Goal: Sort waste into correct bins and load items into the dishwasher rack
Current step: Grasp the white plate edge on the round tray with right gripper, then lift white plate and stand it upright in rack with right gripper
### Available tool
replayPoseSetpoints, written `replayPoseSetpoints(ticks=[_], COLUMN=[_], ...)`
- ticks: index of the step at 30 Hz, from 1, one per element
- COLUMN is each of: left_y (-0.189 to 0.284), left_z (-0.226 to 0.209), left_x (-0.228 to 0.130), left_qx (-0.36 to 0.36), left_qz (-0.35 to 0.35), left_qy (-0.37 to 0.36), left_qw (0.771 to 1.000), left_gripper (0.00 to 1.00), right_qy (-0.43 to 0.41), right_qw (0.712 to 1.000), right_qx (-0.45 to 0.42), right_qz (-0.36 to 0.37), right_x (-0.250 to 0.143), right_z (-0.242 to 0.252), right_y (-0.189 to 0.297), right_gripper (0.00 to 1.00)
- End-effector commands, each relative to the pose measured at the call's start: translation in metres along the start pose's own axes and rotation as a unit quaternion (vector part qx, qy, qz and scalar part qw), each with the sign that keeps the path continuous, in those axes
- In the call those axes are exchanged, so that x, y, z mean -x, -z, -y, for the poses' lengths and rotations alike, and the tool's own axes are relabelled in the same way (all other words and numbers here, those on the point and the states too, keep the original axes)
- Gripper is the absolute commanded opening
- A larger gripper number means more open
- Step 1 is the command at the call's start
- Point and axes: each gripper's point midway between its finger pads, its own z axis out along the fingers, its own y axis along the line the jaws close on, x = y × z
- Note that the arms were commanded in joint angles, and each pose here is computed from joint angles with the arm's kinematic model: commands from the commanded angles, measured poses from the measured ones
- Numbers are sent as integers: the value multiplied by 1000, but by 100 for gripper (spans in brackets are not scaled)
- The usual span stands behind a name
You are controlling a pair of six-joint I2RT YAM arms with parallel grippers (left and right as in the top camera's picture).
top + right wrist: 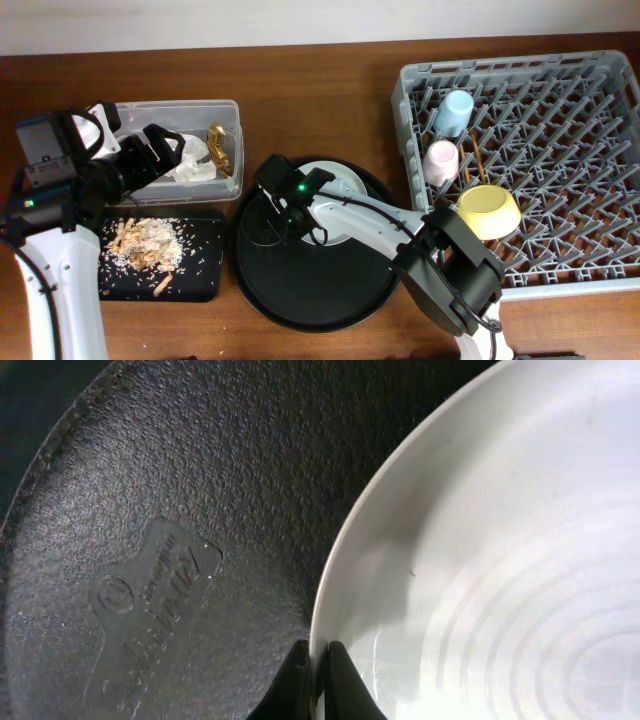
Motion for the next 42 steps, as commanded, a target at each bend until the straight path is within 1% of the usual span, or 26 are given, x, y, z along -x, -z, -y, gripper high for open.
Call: replayPoseSetpoints(ticks=[1,2,6,7,10,12,15,18,20,25,28,30,38,42], left_y=[6,6,6,6,6,6,6,6,6,6,6,6,6,6], left_z=[4,4,4,4,4,4,4,4,4,4,4,4,4,4], left_x=[6,6,6,6,6,6,6,6,6,6,6,6,6,6], left_qx=[-4,-4,-4,-4,-4,-4,-4,-4,-4,-4,-4,-4,-4,-4], left_qz=[11,11,11,11,11,11,11,11,11,11,11,11,11,11], left_qy=[-3,-3,-3,-3,-3,-3,-3,-3,-3,-3,-3,-3,-3,-3], left_qw=[1000,1000,1000,1000,1000,1000,1000,1000,1000,1000,1000,1000,1000,1000], left_gripper=[99,99,99,99,99,99,99,99,99,99,99,99,99,99], right_qy=[-3,-2,-2,-2,-6,-12,-42,-70,-87,-113,-150,-148,-135,-139], right_qw=[1000,999,992,988,979,971,956,939,920,895,886,880,881,885], right_qx=[11,13,24,24,25,43,71,106,142,165,179,193,203,187], right_qz=[26,40,126,152,201,235,283,319,355,398,401,407,405,403], right_x=[13,19,42,45,40,30,7,-17,-40,-73,-88,-88,-92,-97], right_z=[-9,-11,-11,-5,15,33,78,123,163,224,267,282,326,343], right_y=[37,52,146,175,235,275,328,360,379,385,367,356,308,298], right_gripper=[4,4,4,4,4,4,4,4,4,4,4,4,4,4])
